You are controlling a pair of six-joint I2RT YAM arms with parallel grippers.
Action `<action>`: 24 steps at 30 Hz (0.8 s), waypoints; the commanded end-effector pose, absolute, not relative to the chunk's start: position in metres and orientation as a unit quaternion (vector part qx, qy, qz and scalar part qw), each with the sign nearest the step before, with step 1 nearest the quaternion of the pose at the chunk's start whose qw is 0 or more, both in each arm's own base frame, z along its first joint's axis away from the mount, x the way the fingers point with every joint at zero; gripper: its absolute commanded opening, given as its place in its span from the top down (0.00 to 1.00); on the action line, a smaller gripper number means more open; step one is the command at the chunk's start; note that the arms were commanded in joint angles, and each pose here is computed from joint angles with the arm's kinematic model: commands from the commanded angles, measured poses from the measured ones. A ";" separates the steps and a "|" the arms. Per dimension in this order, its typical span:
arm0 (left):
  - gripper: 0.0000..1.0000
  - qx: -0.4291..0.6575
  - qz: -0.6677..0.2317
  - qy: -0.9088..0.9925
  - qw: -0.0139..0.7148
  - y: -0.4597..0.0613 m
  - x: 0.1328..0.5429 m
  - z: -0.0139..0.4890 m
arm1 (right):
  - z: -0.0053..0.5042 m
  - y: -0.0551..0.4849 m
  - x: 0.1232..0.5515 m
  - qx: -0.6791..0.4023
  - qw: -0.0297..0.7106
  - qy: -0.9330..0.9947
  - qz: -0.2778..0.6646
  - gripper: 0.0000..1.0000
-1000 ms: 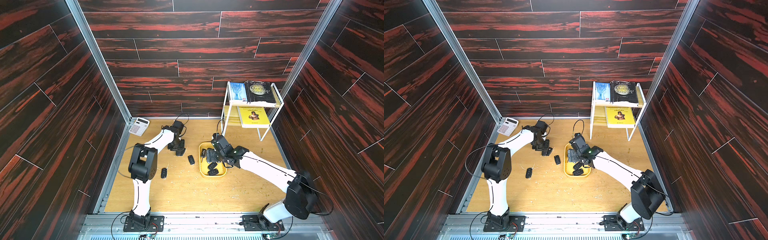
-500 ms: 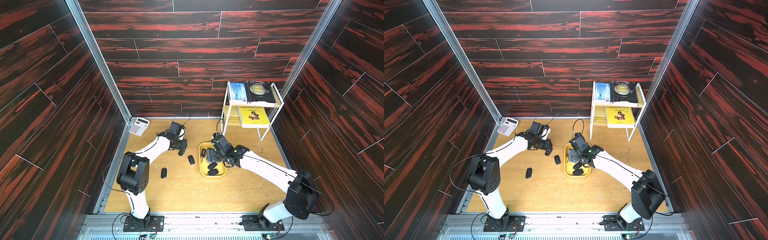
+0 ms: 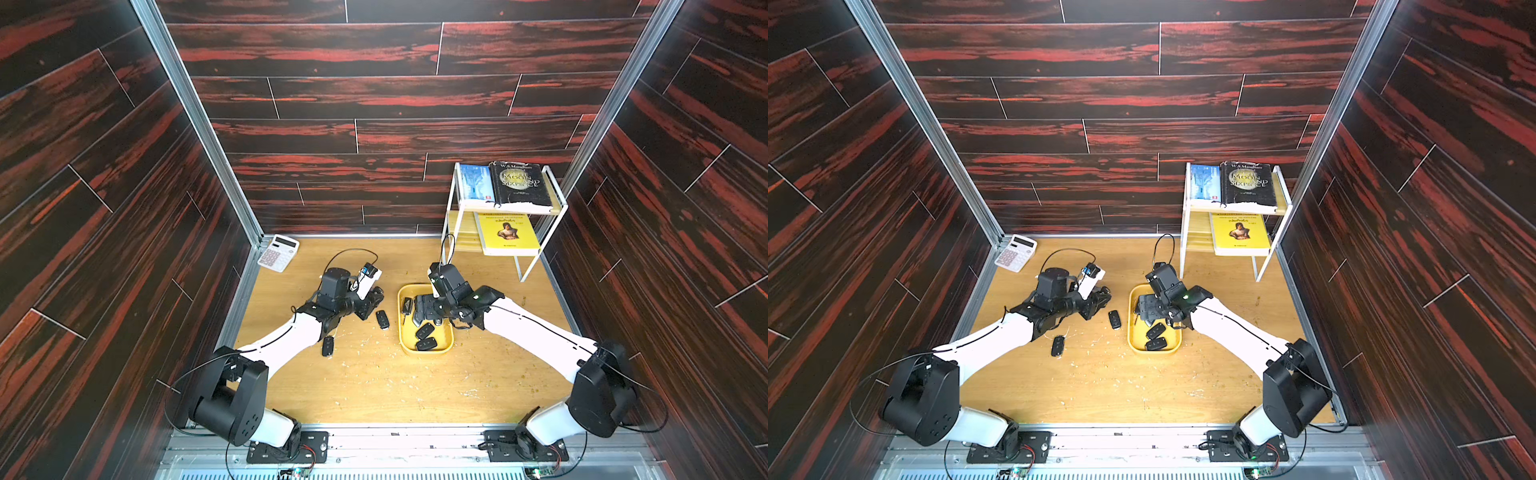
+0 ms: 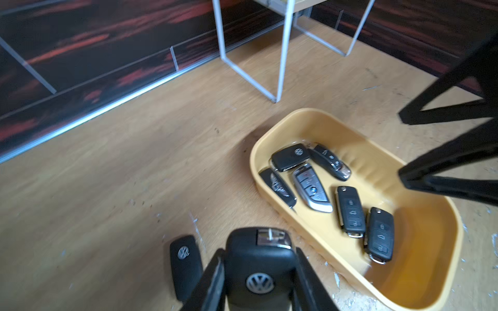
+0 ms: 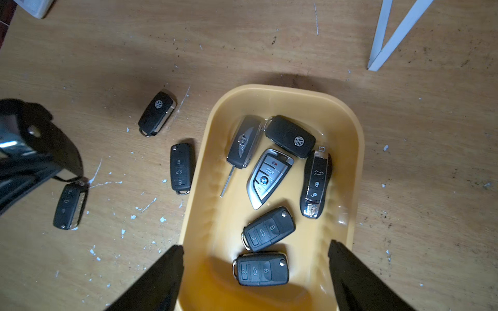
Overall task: Place the car key into the storage box
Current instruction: Pick up the car key from the center of the board.
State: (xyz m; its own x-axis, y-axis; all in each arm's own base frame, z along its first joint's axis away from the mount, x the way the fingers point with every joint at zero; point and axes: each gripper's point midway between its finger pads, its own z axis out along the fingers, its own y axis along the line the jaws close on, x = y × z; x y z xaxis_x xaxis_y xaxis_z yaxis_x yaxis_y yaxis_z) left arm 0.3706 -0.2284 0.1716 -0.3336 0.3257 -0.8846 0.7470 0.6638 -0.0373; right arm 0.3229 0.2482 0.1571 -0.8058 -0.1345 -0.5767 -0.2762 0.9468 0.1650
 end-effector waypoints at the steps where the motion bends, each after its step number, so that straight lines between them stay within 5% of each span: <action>1: 0.80 0.397 -0.262 0.713 0.515 -0.247 0.362 0.206 | 0.170 0.251 0.323 -0.110 0.295 0.940 0.135 0.12; 7: 0.80 0.445 -0.295 0.658 0.531 -0.258 0.340 0.221 | 0.172 0.246 0.320 -0.102 0.274 0.940 0.178 0.11; 14: 0.84 0.496 -0.324 0.571 0.568 -0.266 0.311 0.240 | 0.190 0.243 0.304 -0.070 0.202 0.893 0.396 0.11; 24: 0.86 0.495 -0.439 0.523 0.538 -0.281 0.290 0.263 | 0.203 0.231 0.289 -0.126 0.284 0.867 0.390 0.11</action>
State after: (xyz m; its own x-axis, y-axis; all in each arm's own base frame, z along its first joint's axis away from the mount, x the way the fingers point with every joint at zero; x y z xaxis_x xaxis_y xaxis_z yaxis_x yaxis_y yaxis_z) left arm 0.3006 -0.2734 0.2337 0.0415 0.1362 -0.9898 0.9706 0.2294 0.0723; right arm 0.2966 0.2312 0.1941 -0.8629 0.0266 -0.5047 -0.3483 0.6923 0.6320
